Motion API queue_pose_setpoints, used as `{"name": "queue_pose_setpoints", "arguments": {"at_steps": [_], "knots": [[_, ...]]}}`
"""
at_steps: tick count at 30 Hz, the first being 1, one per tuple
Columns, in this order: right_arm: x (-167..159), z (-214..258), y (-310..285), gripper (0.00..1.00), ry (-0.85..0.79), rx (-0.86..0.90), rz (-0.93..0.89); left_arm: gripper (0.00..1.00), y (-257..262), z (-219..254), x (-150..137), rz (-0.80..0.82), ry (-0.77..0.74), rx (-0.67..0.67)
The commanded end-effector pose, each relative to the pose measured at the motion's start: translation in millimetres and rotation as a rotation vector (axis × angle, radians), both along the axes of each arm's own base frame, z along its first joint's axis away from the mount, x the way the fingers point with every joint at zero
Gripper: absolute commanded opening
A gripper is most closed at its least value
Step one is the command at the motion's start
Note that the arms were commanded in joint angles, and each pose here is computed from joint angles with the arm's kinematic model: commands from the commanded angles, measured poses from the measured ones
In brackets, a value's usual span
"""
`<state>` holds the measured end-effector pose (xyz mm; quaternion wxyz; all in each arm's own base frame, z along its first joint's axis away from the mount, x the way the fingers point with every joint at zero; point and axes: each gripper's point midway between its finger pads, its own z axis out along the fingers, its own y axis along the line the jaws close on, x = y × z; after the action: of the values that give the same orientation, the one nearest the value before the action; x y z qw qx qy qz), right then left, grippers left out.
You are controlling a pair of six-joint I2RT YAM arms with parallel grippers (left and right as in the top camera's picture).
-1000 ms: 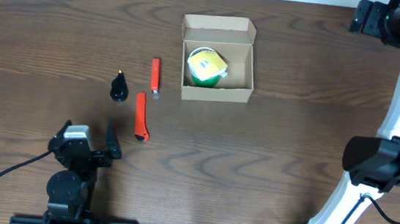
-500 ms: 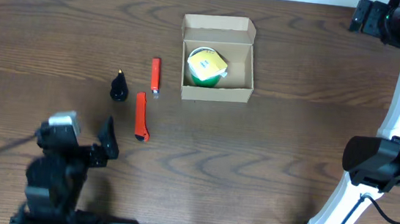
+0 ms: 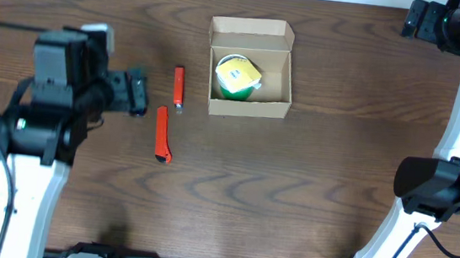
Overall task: Pack container
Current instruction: 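Reach left gripper over the red stapler beside the box, then lower left gripper around the red stapler to grasp it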
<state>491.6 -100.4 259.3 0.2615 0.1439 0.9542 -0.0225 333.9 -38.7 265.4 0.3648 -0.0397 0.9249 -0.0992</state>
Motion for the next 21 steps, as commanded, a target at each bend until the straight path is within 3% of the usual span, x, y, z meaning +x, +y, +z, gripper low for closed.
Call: {"name": "queue_pose_setpoints", "arguments": {"at_steps": [1, 7, 16, 21], "knots": [[0.4, -3.1, 0.5, 0.99, 0.006, 0.009, -0.009, 0.95, -14.7, -14.3, 12.2, -0.064, 0.06, -0.047], [0.4, -3.1, 0.5, 0.99, 0.006, 0.009, -0.009, 0.96, -15.6, -76.7, 25.4, -0.021, 0.277, -0.07], [0.4, -3.1, 0.6, 0.99, 0.006, 0.01, -0.008, 1.0, -18.7, -109.8, 54.0, -0.041, 0.486, -0.029], [0.4, -3.1, 0.5, 0.99, 0.006, 0.009, -0.009, 0.89, -19.1, -124.3, 65.7, -0.075, 0.575, 0.11]]}}
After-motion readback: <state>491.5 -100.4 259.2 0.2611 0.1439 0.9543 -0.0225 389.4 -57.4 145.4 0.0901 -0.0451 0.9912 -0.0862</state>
